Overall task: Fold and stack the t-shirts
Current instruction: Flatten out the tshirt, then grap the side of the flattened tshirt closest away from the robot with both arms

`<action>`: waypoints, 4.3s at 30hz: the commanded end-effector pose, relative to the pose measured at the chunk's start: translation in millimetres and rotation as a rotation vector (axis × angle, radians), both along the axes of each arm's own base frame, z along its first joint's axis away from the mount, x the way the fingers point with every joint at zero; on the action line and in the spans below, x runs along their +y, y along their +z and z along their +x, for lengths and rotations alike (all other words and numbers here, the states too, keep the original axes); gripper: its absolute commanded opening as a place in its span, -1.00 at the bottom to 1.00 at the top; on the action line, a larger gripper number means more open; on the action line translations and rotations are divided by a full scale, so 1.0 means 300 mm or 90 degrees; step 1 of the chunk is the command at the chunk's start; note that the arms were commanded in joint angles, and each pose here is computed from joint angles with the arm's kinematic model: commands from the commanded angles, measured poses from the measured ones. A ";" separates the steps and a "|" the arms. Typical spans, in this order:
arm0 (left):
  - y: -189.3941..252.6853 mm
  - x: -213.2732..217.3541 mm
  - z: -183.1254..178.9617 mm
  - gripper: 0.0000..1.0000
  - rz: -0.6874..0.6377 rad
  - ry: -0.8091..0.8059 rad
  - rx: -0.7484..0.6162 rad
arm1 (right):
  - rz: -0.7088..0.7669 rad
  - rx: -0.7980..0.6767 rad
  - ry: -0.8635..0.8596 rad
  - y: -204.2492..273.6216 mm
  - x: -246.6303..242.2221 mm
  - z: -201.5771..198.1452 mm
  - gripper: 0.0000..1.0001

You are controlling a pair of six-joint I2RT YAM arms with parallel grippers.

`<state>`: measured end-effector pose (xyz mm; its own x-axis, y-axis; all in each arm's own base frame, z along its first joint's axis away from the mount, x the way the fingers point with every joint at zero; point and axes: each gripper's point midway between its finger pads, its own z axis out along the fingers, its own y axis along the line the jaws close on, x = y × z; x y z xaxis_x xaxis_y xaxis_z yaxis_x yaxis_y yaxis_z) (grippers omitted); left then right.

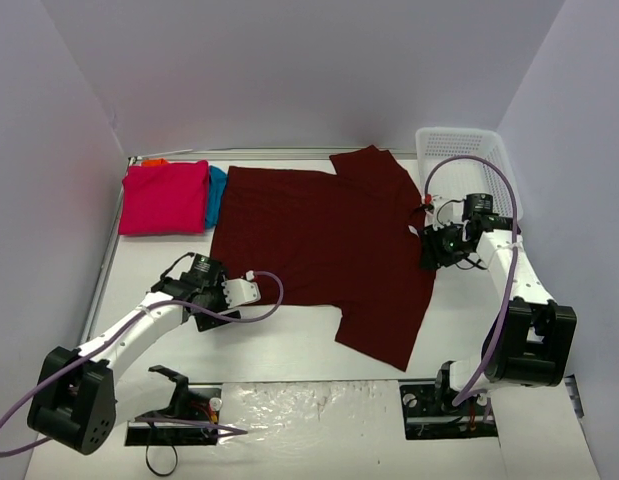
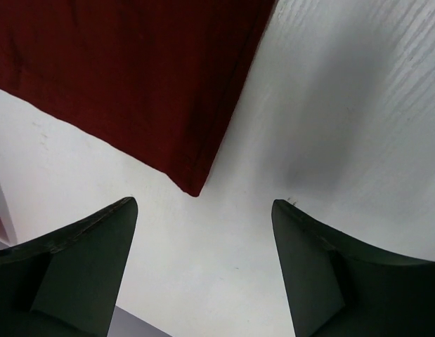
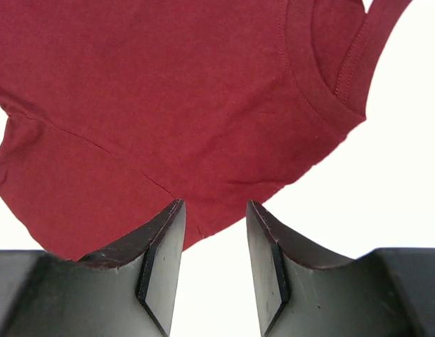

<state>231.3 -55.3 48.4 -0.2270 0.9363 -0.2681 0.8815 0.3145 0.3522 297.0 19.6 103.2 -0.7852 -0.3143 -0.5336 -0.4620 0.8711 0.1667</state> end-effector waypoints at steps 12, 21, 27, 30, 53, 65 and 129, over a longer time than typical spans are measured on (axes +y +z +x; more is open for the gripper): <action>-0.091 0.035 0.020 0.19 0.053 -0.017 -0.011 | 0.021 0.001 -0.021 0.010 -0.021 -0.012 -0.25; -0.116 0.025 0.041 -0.23 0.049 -0.003 -0.005 | 0.025 0.004 -0.029 0.007 -0.030 -0.012 -0.25; -0.140 0.023 0.044 -0.55 0.053 -0.001 0.008 | 0.025 0.004 -0.030 0.007 -0.031 -0.012 -0.25; -0.146 0.026 0.040 -0.64 0.056 -0.001 0.013 | 0.024 0.003 -0.030 0.008 -0.031 -0.012 -0.25; -0.013 -0.025 0.120 -0.95 0.020 0.062 0.070 | -0.172 0.132 0.267 0.055 0.112 -0.196 -0.77; -0.005 0.006 0.268 -0.95 -0.005 0.191 0.042 | -0.289 0.307 0.416 -0.151 0.043 -0.296 -1.00; 0.026 0.264 0.350 -0.95 -0.031 0.409 -0.023 | -0.349 0.254 0.608 -0.045 0.297 -0.412 -0.35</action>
<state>335.2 20.5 40.9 -0.7282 0.6236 -0.2843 0.5329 0.7761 0.3373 187.6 108.6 87.0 -0.2170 -0.9757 0.0310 -0.9572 0.2189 0.1891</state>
